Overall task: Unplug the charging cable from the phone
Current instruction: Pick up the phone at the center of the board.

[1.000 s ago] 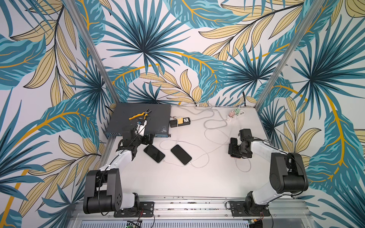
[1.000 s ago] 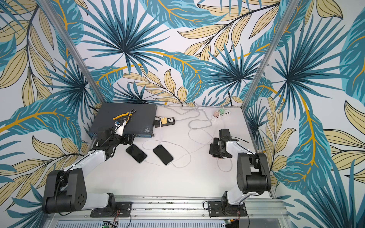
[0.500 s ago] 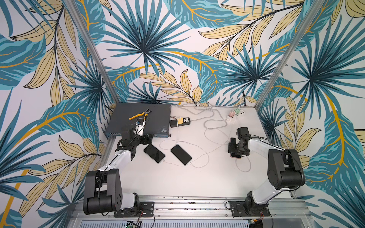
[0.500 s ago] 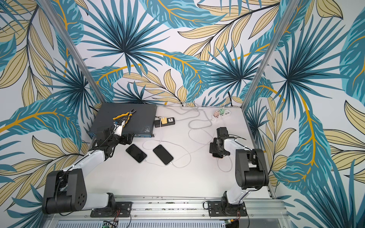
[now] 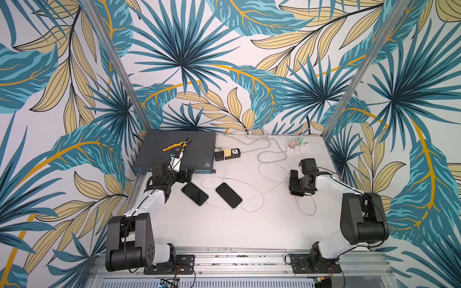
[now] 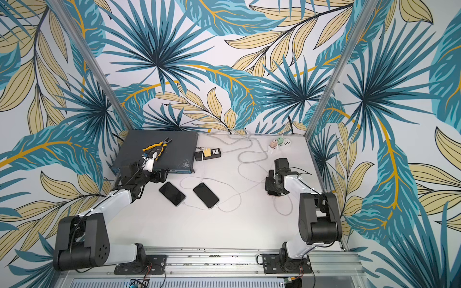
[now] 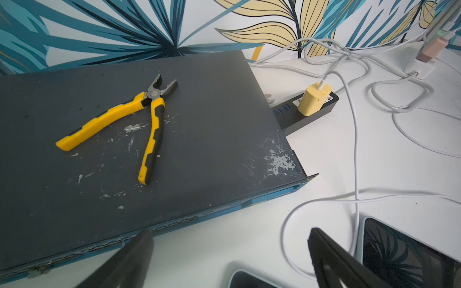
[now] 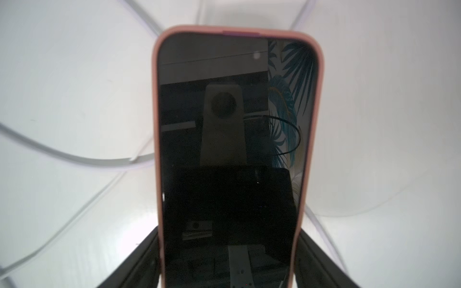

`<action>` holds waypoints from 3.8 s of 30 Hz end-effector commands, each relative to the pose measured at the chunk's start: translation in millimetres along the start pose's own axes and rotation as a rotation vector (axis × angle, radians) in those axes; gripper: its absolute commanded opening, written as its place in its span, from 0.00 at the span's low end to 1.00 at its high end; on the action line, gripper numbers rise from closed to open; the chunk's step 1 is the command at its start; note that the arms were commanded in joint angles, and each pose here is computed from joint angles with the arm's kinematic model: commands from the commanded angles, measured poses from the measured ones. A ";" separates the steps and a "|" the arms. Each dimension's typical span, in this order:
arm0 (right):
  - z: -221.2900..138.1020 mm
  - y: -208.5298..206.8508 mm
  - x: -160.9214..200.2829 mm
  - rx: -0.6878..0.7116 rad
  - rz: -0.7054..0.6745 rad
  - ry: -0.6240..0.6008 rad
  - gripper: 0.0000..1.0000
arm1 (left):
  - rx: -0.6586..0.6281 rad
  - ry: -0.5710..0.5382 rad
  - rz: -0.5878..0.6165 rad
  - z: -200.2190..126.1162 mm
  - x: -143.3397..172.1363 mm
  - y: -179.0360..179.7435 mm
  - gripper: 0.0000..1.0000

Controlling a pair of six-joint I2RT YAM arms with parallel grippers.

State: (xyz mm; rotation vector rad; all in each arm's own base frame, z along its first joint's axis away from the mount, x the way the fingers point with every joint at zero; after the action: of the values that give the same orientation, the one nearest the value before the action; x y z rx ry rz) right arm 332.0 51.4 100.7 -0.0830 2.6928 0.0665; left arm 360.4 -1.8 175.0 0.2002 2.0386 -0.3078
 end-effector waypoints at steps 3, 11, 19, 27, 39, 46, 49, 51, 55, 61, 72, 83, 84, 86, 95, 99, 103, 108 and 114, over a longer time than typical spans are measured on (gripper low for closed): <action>-37.9 49.9 -39.7 -0.322 -0.095 -0.214 0.65 | 0.115 -0.060 0.028 -8.3 -34.2 -12.3 1.00; -75.1 119.8 -53.1 -0.693 -0.264 -0.362 0.65 | 0.358 -0.063 -0.067 -18.5 -67.9 -43.6 1.00; -106.6 172.4 -51.0 -1.026 -0.375 -0.453 0.66 | 0.656 -0.002 -0.145 -28.1 -90.5 -104.5 1.00; -130.2 213.3 -40.0 -1.255 -0.464 -0.477 0.66 | 0.895 0.052 -0.172 -37.2 -101.7 -156.2 1.00; -149.2 246.9 -20.9 -1.437 -0.508 -0.444 0.66 | 1.129 0.107 -0.196 -46.5 -95.4 -195.9 1.00; -163.0 262.9 -11.0 -1.521 -0.547 -0.441 0.66 | 1.144 0.130 -0.201 -43.2 -84.1 -205.6 1.00; -166.2 268.6 -7.8 -1.540 -0.564 -0.433 0.66 | 1.149 0.135 -0.200 -43.7 -82.4 -207.6 1.00; -166.6 272.6 -6.3 -1.547 -0.570 -0.425 0.66 | 1.155 0.135 -0.197 -44.6 -82.4 -209.0 1.00; -166.1 277.8 -4.8 -1.554 -0.575 -0.416 0.66 | 1.167 0.138 -0.190 -46.7 -81.0 -211.1 1.00; -161.3 287.0 -1.2 -1.553 -0.586 -0.384 0.66 | 1.179 0.141 -0.186 -48.6 -79.1 -212.5 1.00; -160.6 291.9 1.0 -1.555 -0.595 -0.379 0.66 | 1.183 0.137 -0.177 -49.8 -77.6 -212.8 0.96; -155.0 291.6 3.3 -1.539 -0.595 -0.362 0.73 | 1.182 0.129 -0.167 -50.1 -78.1 -212.7 0.71; -154.6 291.2 3.8 -1.533 -0.599 -0.362 0.75 | 1.182 0.129 -0.167 -49.9 -78.0 -212.7 0.68; -153.6 290.0 4.9 -1.512 -0.611 -0.366 0.83 | 1.185 0.128 -0.164 -49.9 -77.8 -212.9 0.60; -135.7 277.3 19.2 -1.356 -0.688 -0.358 0.95 | 1.196 0.103 -0.152 -53.8 -83.4 -209.9 0.45; -128.5 271.1 31.1 -1.331 -0.712 -0.352 0.92 | 1.184 0.076 -0.159 -55.7 -87.5 -202.8 0.45; -128.0 265.4 42.6 -1.362 -0.718 -0.371 0.85 | 1.157 0.048 -0.166 -56.7 -91.1 -193.0 0.45; -126.0 262.3 52.0 -1.395 -0.686 -0.371 0.74 | 1.127 0.028 -0.192 -55.1 -94.6 -182.0 0.45; -118.7 265.4 55.7 -1.380 -0.678 -0.353 0.61 | 1.123 0.024 -0.203 -52.9 -94.1 -179.5 0.45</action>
State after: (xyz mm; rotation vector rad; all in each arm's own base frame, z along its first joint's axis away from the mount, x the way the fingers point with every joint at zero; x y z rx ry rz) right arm 215.5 304.5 191.7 -1.1966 1.6919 1.4878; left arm 316.6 -160.0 290.0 0.6173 1.7684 -1.5805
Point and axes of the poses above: each gripper's point midway between its finger pads, its own z axis out along the fingers, its own y axis along the line the jaws close on, x = y × z, the point moved 5 cm from there along -z, back along the fingers, and after that the axes turned 4 degrees about -z, right-handed, at the moved point
